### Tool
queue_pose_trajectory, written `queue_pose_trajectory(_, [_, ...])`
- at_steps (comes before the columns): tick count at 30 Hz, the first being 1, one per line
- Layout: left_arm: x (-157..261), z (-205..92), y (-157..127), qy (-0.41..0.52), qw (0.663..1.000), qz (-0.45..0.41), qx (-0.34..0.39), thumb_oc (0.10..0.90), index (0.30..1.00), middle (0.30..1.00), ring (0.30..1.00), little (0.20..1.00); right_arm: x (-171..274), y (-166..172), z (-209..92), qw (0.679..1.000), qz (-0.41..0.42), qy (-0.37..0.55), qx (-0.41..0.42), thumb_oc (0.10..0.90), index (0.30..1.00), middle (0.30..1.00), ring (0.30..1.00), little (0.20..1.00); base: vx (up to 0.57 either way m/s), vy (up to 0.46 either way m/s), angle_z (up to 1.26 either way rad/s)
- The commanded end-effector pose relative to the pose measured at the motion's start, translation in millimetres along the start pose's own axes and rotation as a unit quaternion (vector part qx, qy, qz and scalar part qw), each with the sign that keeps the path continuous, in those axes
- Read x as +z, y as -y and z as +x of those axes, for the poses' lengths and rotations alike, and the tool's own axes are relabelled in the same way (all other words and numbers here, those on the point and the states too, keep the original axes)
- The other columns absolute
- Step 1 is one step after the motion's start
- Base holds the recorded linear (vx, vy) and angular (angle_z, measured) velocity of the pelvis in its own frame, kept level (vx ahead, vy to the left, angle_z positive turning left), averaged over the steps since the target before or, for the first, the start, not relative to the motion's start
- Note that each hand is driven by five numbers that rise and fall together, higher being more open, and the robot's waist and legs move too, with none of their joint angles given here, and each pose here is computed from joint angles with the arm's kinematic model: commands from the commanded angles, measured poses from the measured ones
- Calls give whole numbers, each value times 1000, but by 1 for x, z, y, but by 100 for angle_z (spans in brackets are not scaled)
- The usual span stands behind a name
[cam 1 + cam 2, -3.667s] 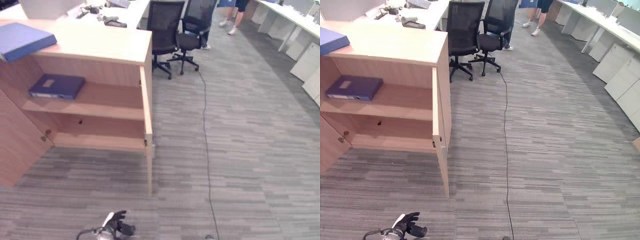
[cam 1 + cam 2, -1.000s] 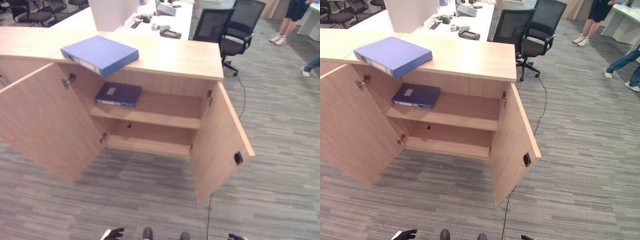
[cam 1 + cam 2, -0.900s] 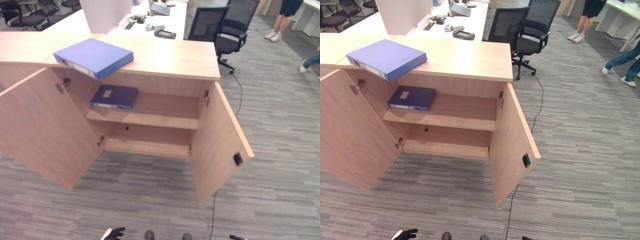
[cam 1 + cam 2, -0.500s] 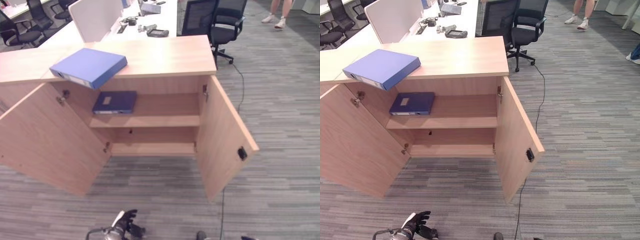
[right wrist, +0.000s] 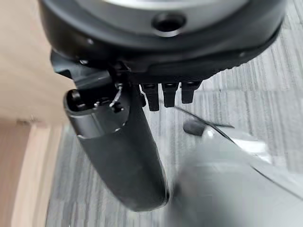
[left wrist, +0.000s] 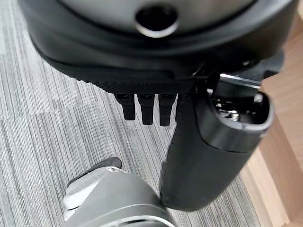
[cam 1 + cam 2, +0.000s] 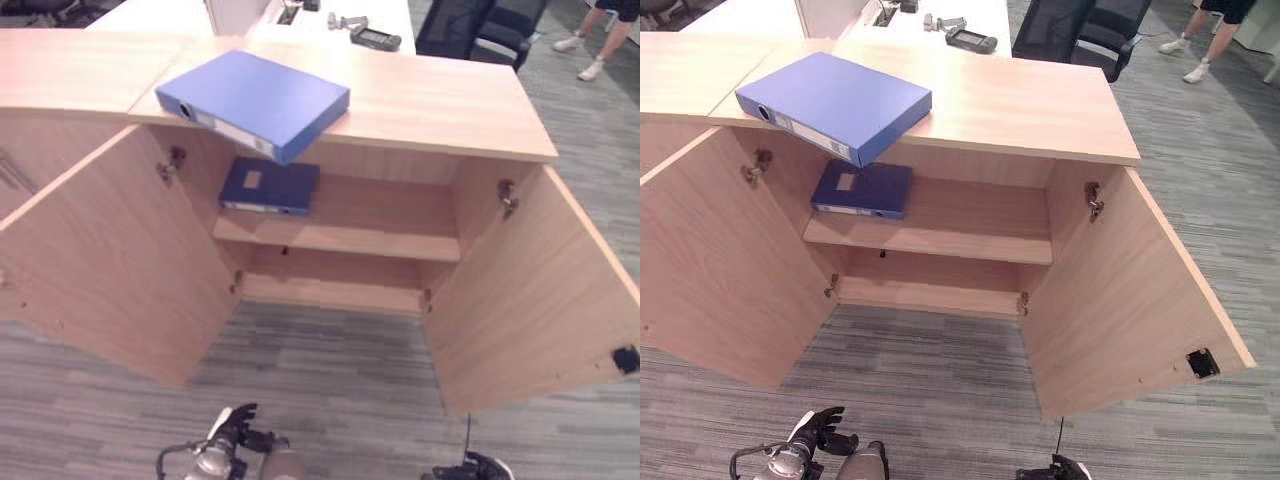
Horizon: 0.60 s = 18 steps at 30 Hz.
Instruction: Put the empty folder in the office cabinet
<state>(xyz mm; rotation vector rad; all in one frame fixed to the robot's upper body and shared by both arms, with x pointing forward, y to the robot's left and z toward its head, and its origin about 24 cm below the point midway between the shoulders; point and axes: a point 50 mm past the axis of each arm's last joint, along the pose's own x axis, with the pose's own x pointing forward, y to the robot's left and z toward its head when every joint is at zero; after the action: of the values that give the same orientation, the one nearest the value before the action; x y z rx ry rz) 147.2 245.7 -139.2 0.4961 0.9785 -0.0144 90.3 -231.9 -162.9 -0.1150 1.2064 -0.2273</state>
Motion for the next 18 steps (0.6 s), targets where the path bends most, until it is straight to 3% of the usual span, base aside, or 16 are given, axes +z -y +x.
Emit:
queue_pose_trajectory(1, [5,0,-11,26,998,51,1,800,900,900,900,900,33,6,2,996,-62,60,1,800,900,900,900,900,211,1243,-52])
queue_pose_trajectory(3, [7,0,-21,29,998,59,12,800,900,900,900,900,56,-3,0,992,-67,106,15,800,900,900,900,900,255,1237,-74])
queue_pose_trajectory(5, [-2,-2,-26,10,998,54,24,800,900,900,900,900,61,-12,-1,990,-69,121,28,800,900,900,900,900,234,488,17])
queue_pose_trajectory(15, [-16,-6,0,-4,997,80,-23,800,900,900,900,900,30,9,1,996,-53,65,-4,800,900,900,900,900,234,-19,52])
queue_pose_trajectory(18, [-23,-8,3,-11,995,91,-34,800,900,900,900,900,6,21,-1,998,-58,25,-18,800,900,900,900,900,269,-36,-35])
